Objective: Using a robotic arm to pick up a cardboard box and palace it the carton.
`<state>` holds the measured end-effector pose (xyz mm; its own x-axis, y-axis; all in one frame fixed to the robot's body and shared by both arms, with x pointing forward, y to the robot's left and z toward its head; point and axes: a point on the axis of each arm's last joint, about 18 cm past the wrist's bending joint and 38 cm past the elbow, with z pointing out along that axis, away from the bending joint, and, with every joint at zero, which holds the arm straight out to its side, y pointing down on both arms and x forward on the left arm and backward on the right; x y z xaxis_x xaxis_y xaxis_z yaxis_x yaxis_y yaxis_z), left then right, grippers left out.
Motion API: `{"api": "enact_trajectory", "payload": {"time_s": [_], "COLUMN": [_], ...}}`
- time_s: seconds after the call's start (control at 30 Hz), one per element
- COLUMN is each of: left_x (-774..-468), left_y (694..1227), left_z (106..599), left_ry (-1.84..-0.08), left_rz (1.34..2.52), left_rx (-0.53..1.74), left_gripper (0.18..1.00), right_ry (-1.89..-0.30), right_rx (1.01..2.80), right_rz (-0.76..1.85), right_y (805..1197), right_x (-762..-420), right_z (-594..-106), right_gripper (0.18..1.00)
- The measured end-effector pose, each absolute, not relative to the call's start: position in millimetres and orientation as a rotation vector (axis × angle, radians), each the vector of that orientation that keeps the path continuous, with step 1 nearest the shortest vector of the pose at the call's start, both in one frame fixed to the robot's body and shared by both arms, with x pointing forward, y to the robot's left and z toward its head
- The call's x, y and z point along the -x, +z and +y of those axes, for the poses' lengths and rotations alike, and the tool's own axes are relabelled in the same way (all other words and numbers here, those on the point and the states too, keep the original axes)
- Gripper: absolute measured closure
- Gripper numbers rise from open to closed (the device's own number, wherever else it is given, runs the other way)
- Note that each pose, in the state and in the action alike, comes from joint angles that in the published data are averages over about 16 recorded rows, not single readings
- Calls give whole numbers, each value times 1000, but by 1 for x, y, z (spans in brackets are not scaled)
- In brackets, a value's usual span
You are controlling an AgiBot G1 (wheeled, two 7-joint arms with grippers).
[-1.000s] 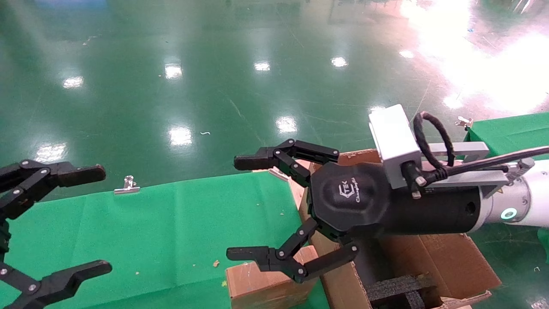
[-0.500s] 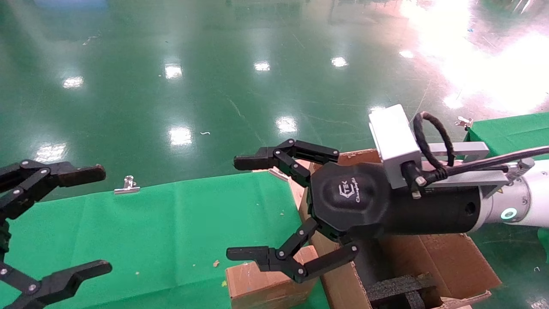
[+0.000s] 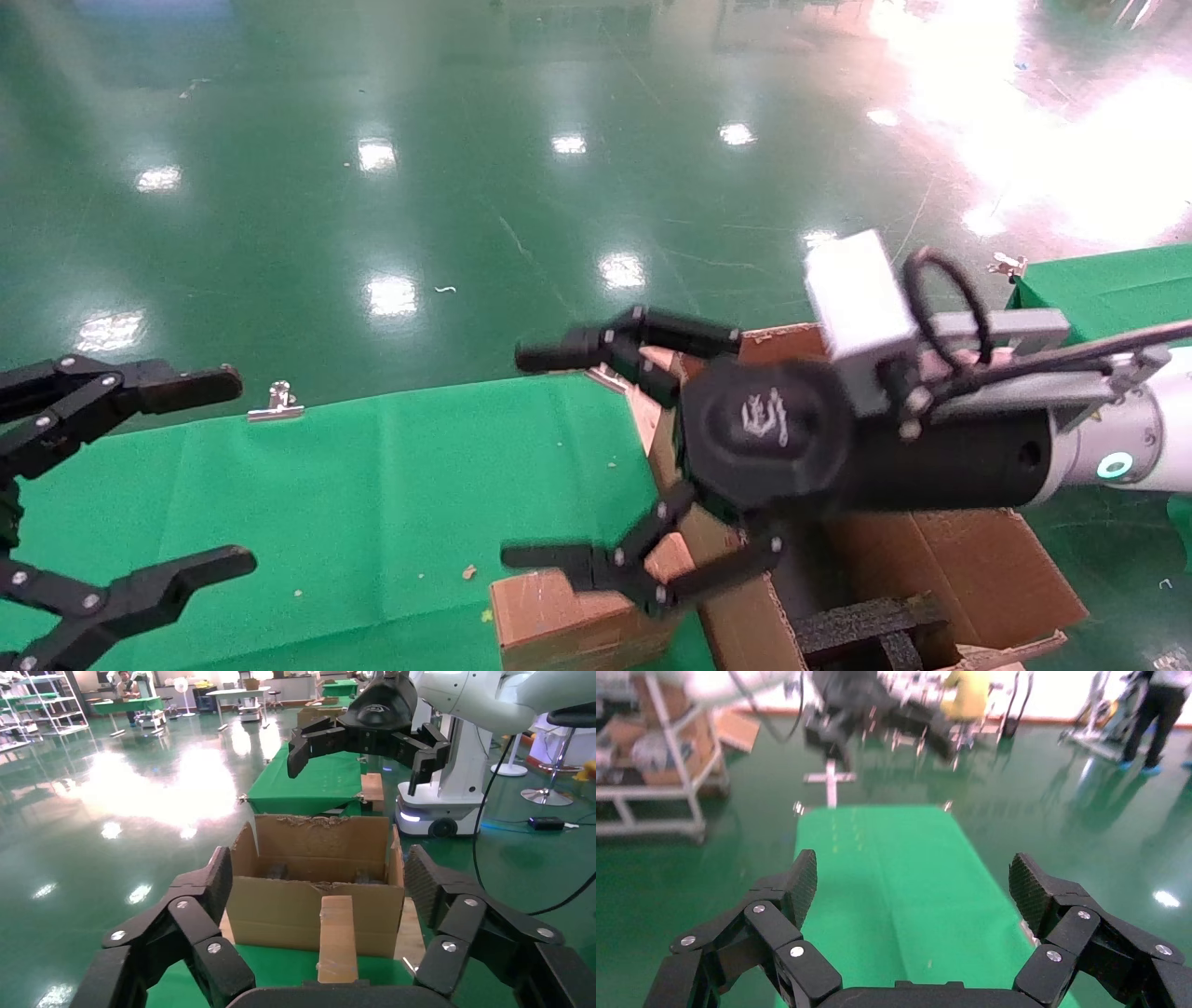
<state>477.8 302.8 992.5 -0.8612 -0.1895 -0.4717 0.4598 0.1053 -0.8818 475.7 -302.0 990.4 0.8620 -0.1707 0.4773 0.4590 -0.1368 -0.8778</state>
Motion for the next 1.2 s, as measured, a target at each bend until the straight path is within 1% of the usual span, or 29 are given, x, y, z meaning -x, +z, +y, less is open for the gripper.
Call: {"api": "enact_trajectory", "payload": {"time_s": [0.1,0.3,0.5,0.77,1.03,1.2], "left_x": [-478,-478,-478,-478,-478,-478], "left_y": [993,993,993,993,993,993], "left_z": [303,303,303,303,303,303], "left_ry": [-1807,-1807,-1807,-1807,-1807,-1807], "left_rz": [1915,1915,1915,1915,1915,1915], "left_rx": [-263,-263,-263,-263,-263,-263], "left_gripper": [253,332,447,643,827,904], "right_ry": [-551,-555,-558,-553,-536,-530], "right_rx": [1659,1789,1973,2191,2346,2431], "right_rz": [-233,-241,-242,-251,-274,-300], "right_y": [988,979,968,954,940,934], "right_x": [-477,-484,-503,-534,-562,-576], "right_z": [-301,-298,-291,-280,-272,-269], "right_gripper": [178,178,178,178,178,178]}}
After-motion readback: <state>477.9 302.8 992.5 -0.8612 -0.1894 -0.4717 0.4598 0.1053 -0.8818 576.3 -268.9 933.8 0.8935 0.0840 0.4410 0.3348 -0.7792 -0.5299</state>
